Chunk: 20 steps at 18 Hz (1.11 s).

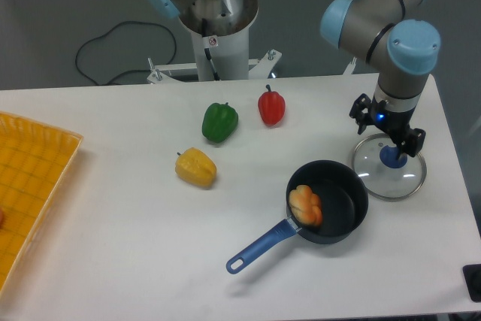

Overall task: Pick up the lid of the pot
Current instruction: 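Open the gripper and raise it off the blue lid knob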

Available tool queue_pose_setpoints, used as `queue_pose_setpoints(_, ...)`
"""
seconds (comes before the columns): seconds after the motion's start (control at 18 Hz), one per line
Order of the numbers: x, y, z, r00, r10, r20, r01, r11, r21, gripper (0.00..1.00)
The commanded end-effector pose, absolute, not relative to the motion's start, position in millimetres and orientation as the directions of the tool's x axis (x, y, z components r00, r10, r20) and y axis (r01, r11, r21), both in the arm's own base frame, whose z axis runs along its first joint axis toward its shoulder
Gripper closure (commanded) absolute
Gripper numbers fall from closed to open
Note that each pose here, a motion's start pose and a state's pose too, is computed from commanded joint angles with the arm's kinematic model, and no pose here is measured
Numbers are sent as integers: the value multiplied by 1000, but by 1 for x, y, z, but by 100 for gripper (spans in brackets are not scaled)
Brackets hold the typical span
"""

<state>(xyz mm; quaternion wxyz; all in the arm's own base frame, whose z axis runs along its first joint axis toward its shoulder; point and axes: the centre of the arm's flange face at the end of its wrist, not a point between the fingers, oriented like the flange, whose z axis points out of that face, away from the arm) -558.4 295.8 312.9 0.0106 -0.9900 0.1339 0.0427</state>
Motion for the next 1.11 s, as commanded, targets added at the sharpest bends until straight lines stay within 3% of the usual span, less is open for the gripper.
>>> queue_pose_setpoints(0.39, -561, 275, 328, 972, -221, -82, -226, -973, -54, 0)
queue_pose_setpoints(0.72, -565, 219, 295, 992, -123, -18, -124, -990, -72, 0)
queue_pose_setpoints(1.11, -559, 207, 295, 996, -89, -1, -89, -994, -63, 0)
